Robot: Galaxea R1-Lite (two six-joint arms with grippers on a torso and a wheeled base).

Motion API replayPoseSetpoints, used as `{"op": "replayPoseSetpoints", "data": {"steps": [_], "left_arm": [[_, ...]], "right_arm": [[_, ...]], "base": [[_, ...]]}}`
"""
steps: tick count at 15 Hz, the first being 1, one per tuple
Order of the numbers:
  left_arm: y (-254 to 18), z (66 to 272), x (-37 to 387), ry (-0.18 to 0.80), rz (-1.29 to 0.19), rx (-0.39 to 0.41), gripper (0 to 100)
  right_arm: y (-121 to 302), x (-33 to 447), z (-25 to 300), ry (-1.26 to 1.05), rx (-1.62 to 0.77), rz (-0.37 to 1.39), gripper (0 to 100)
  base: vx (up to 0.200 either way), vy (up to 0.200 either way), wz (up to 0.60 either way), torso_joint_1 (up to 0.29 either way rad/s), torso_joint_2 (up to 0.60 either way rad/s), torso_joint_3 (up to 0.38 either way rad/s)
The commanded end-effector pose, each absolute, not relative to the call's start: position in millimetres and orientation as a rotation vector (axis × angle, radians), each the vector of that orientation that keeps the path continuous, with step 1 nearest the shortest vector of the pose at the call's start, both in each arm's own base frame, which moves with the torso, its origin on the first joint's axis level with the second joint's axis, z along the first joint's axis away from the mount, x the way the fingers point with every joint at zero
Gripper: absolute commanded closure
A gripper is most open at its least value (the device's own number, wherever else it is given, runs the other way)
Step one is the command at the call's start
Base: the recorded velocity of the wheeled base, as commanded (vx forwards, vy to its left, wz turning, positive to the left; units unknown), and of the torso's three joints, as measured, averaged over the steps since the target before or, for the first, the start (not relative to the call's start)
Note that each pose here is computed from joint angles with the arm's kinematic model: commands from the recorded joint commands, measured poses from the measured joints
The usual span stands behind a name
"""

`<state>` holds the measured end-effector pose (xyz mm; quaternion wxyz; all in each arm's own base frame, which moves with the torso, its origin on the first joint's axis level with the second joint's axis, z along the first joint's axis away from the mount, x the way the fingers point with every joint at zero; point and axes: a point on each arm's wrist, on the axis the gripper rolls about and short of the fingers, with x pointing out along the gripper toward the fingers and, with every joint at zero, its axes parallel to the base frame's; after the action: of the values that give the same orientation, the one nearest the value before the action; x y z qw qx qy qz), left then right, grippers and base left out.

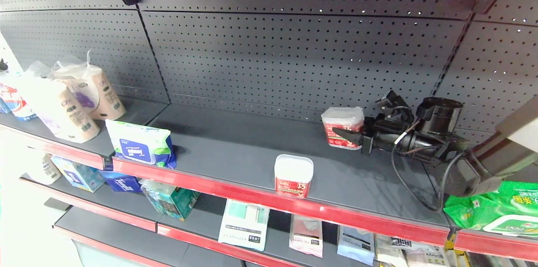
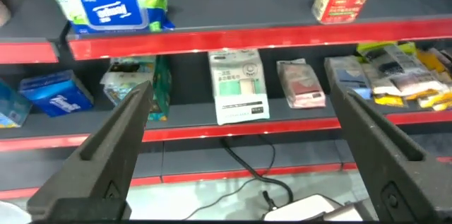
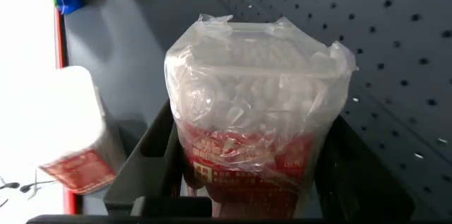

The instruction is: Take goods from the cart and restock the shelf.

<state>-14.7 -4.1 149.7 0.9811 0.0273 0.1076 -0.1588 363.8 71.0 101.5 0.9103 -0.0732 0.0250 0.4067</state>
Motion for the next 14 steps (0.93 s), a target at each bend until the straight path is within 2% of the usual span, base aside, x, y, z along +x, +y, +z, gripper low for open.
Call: {"op": "replayPoseSetpoints", "data": {"steps": [1,6,14], "left_arm": [[-4.0,149.9,-14.7,0.216,-0.317,0.057,0],[-4.0,147.8,-12.9,0.233,-0.312,0.061,0],[-3.7,141.9,-13.0,0.251,-0.3,0.081,0]], "right_arm": [[72.9,374.0,84.4,0.085,-0.138,0.853,100],[73.1,397.0,82.3,0.04,-0.148,0.862,100],[78.6,407.4,75.3,0.042,-0.131,0.878,100]], "base": [[0.0,0.0,0.0,0.0,0.0,0.0],[0.0,0.0,0.0,0.0,0.0,0.0],[0.0,0.0,0.0,0.0,0.0,0.0]]}}
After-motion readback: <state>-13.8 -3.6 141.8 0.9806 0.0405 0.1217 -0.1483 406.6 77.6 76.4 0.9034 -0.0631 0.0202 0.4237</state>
